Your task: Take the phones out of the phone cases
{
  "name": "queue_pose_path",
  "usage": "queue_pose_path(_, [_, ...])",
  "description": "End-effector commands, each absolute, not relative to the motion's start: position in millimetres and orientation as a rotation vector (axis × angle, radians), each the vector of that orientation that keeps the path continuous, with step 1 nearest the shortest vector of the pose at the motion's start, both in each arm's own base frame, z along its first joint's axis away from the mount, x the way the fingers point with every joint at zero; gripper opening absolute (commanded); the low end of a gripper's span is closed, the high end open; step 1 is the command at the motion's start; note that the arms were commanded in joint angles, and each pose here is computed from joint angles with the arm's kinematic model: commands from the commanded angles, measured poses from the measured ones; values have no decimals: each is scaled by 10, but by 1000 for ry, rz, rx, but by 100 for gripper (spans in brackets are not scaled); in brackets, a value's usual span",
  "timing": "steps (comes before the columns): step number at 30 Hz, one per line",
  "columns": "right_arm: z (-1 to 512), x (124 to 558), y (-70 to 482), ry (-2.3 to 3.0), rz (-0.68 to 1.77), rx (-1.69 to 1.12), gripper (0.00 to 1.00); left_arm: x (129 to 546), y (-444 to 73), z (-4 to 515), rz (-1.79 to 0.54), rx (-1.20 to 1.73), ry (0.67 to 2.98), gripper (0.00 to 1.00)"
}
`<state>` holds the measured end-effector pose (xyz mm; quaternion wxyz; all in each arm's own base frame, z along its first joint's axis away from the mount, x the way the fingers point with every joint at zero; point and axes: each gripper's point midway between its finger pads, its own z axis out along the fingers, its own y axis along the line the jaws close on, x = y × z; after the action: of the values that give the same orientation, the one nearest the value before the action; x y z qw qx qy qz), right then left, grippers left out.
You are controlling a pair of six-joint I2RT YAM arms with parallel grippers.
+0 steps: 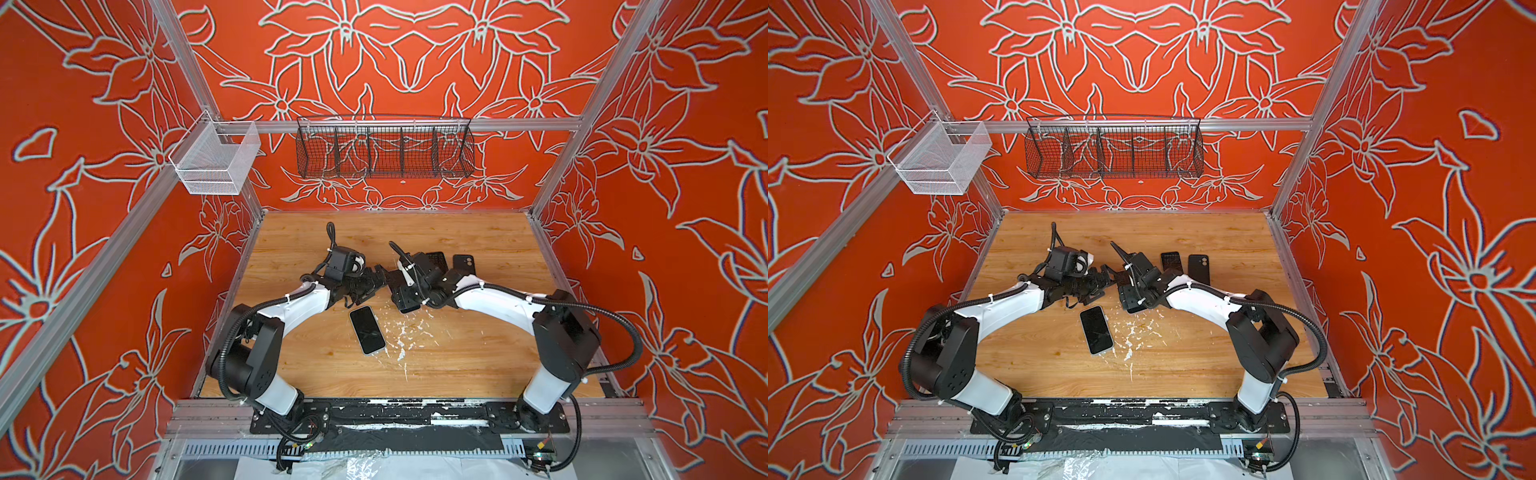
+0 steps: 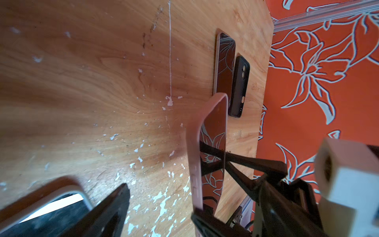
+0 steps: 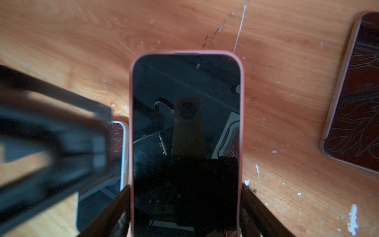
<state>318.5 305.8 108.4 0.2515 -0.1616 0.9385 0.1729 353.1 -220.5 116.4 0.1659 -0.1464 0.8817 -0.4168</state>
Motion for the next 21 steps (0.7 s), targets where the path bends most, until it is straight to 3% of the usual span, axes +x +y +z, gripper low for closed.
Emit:
queue_pose_path(1, [1319,3174,3129,2502,571,-420,70,3562,-2309,1191,-1271,-421,2465,96])
queue_pose_path(7, [1398,3134,3134,2493,601,-425,70,3596,-2348,1222,-1330,-447,2415,87])
queue_pose_path(10, [1397,3120,3142,2495,609,-428,70,3597,-2374,1250,-1359,-443,2399,67])
queue_pose_path(13, [1403,3114,3152,2494,622,-428,70,3586,-2382,1244,-1367,-443,2397,53])
queue_pose_path(21, [1414,3100,3153,2493,633,-427,70,3567,-2417,1215,-1383,-447,2400,34])
